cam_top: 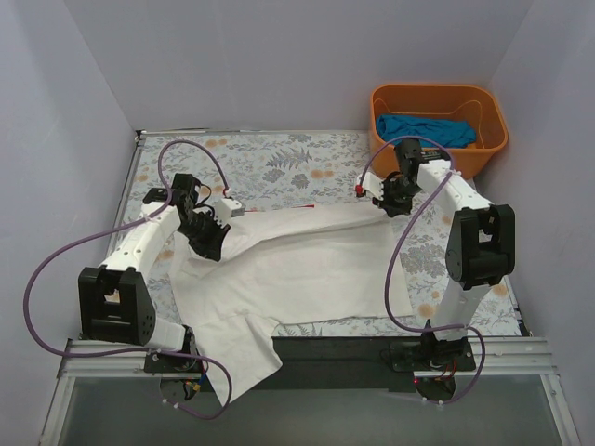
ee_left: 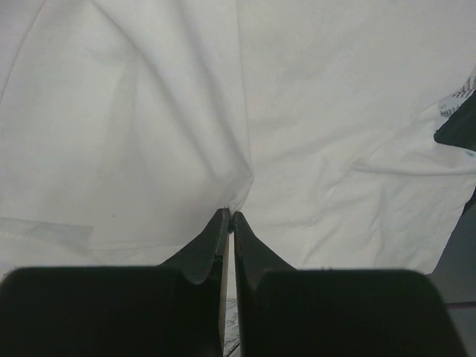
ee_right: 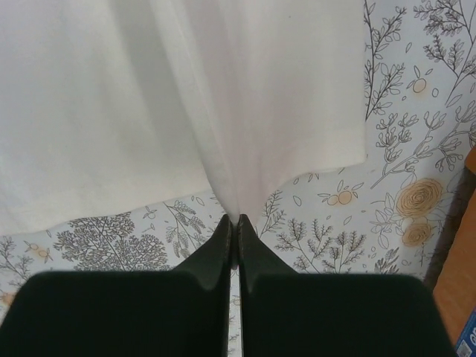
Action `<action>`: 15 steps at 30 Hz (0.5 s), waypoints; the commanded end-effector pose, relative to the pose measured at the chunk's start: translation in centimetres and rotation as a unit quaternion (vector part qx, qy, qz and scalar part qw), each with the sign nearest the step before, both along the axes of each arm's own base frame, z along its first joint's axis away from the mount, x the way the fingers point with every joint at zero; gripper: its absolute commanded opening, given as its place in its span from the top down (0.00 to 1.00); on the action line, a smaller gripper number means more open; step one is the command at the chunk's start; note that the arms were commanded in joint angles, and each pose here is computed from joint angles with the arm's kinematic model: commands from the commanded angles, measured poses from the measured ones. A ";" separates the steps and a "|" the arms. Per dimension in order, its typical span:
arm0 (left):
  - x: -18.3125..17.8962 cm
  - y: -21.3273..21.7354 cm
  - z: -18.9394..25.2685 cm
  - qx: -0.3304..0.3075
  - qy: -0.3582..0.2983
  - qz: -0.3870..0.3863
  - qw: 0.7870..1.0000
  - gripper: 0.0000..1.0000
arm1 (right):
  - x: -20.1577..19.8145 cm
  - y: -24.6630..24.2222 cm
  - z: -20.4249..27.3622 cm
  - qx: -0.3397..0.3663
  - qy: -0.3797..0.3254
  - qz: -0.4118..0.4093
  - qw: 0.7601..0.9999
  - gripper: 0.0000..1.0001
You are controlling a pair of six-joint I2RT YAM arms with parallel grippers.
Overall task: Fold and stack the t-shirts
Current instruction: Fold the tshirt
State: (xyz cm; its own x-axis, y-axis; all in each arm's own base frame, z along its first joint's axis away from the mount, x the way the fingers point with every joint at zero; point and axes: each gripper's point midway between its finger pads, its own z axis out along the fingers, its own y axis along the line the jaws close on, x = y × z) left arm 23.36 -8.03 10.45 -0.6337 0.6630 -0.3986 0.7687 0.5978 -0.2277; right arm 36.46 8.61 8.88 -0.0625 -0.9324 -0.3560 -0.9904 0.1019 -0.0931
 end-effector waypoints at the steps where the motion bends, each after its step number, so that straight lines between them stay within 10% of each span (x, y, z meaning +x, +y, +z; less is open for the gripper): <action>1: -1.4 0.1 0.3 -0.001 0.001 -0.011 1.000 1.00 | 0.3 -1.1 0.3 -0.022 -0.043 0.045 0.998 0.99; 15: -2.0 -0.4 -3.4 0.013 0.044 -0.023 0.999 1.00 | -1.1 -2.2 -3.1 -0.057 -0.048 0.069 0.995 0.91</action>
